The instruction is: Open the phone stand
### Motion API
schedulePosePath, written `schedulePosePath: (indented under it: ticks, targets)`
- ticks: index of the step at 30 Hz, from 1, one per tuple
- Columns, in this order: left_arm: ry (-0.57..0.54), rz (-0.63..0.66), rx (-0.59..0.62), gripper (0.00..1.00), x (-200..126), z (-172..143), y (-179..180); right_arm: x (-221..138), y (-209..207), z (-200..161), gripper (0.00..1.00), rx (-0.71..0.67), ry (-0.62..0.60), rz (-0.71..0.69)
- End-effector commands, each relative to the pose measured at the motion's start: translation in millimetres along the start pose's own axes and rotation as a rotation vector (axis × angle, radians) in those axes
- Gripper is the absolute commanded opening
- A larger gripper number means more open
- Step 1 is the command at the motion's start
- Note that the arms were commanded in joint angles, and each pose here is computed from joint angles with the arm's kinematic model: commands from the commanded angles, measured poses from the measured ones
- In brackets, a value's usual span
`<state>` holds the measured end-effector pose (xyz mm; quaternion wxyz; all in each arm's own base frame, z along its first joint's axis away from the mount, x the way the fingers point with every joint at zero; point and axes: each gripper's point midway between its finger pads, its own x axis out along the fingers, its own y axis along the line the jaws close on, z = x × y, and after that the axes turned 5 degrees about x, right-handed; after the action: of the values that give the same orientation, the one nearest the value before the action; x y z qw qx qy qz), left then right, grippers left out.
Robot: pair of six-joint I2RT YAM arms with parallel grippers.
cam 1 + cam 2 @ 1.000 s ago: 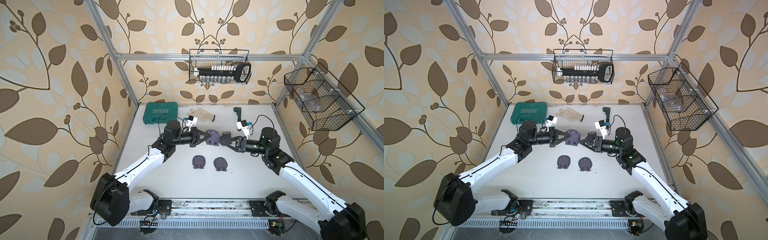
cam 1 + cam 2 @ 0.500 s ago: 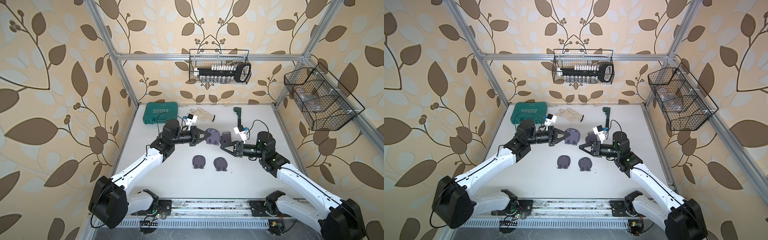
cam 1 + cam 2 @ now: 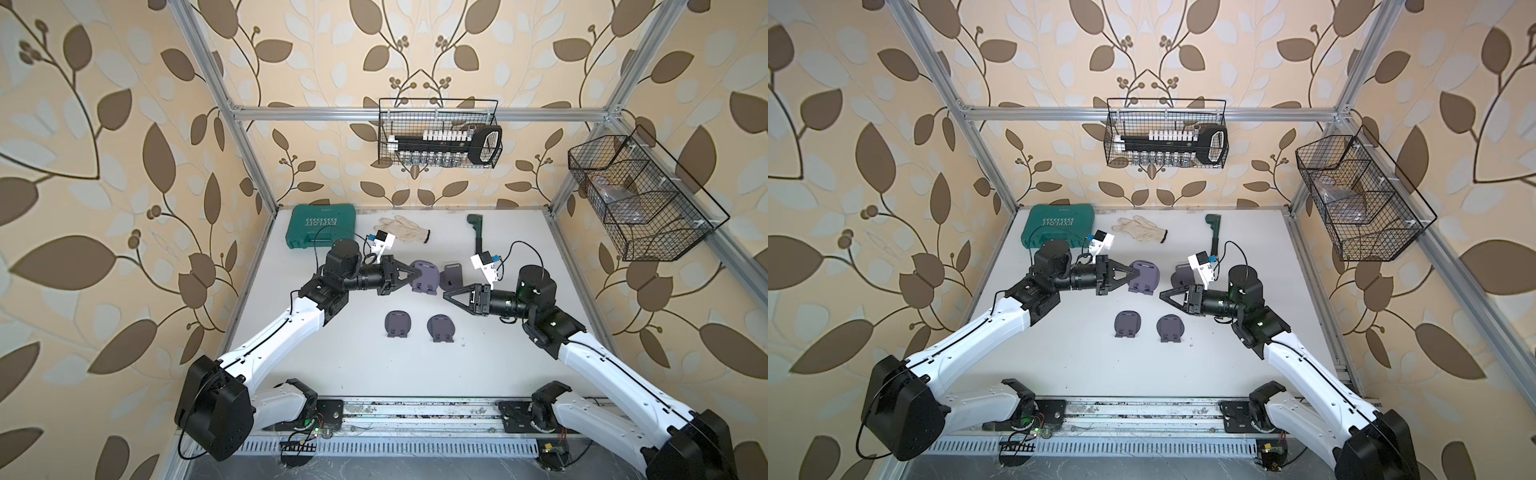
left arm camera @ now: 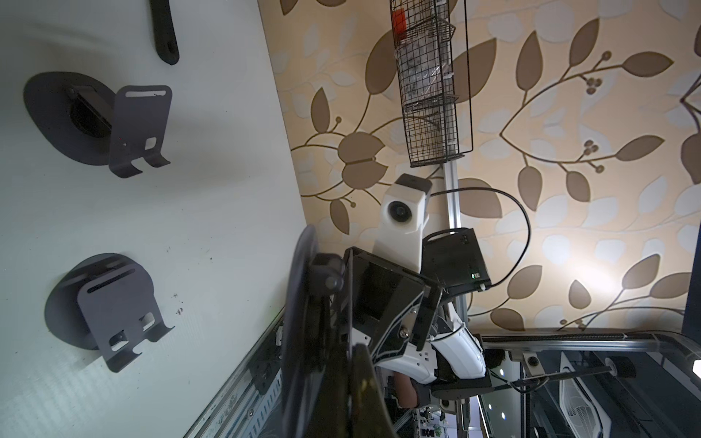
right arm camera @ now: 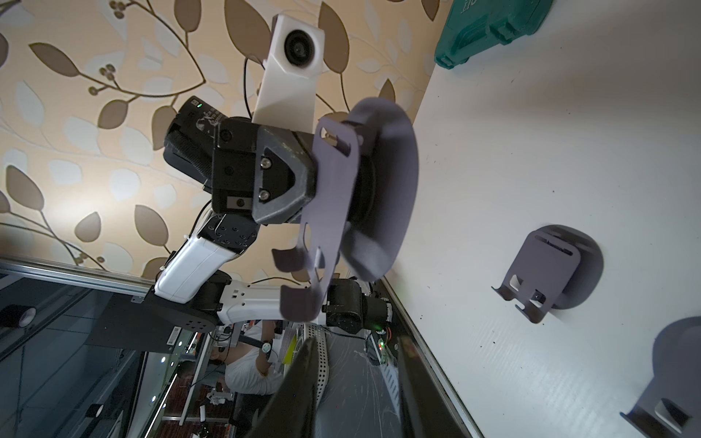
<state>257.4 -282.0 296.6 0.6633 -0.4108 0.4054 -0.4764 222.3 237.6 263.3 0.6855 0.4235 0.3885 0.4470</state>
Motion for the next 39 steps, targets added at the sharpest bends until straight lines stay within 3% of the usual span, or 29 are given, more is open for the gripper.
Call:
schedulePosePath:
  ticks: [1, 25, 39]
  targets:
    - [-0.040, -0.067, 0.114, 0.00, -5, 10, -36, -2, 6, 3, 0.32, -0.025, -0.008, 0.003]
    - [0.009, -0.102, 0.125, 0.00, 2, 0, -41, 14, 4, 7, 0.32, -0.017, 0.015, 0.016]
    - [0.080, -0.129, 0.133, 0.00, 11, -19, -48, 21, 23, 24, 0.23, -0.067, 0.005, 0.037]
